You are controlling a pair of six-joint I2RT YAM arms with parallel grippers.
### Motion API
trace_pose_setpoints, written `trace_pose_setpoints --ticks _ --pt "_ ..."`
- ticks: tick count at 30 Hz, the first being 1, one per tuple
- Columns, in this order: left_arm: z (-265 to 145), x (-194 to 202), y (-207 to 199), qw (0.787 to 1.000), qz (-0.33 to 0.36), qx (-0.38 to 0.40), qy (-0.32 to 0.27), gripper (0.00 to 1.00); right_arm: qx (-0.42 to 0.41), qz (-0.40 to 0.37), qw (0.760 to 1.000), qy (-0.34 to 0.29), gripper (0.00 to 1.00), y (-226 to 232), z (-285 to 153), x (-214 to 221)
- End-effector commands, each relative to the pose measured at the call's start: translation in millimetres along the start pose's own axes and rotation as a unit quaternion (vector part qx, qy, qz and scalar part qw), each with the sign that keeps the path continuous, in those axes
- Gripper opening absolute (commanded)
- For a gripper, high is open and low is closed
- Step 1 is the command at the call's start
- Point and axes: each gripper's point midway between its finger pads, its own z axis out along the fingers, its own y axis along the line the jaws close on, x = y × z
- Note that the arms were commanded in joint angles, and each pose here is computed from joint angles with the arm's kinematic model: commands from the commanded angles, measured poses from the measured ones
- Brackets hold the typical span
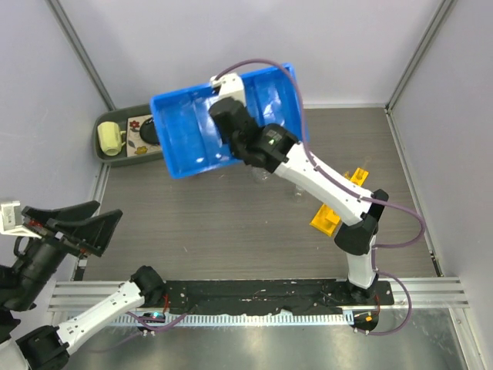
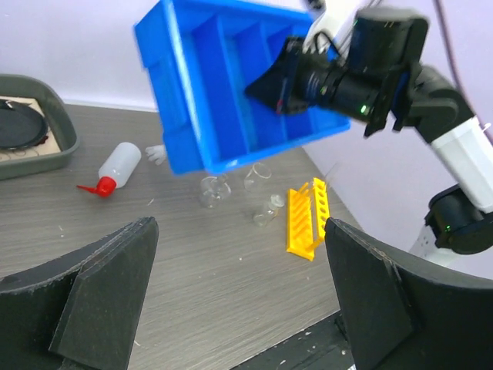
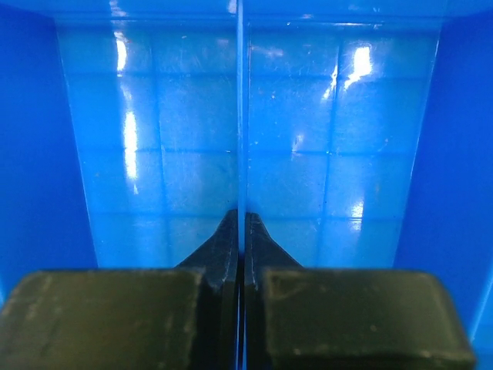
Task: Organize the chemistry lab equipment
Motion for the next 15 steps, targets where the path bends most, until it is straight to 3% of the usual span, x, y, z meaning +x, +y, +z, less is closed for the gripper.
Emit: trace_pose_setpoints --ticks 1,8,15 --pt "-4.5 7.6 -2.3 1.000 -0.008 0.008 0.019 0.94 -0.032 0.088 0.995 -0.032 0.01 24.1 -43.6 -19.6" --pt "-10.5 8.8 0.5 1.000 -0.006 0.007 0.021 0.93 -0.089 0.105 0.990 0.017 0.01 112.1 -49.1 33.0" --pt "-14.1 11.8 0.4 1.000 0.004 0.017 0.024 0.93 -0.107 0.144 0.981 0.071 0.01 166.2 -29.5 85.1"
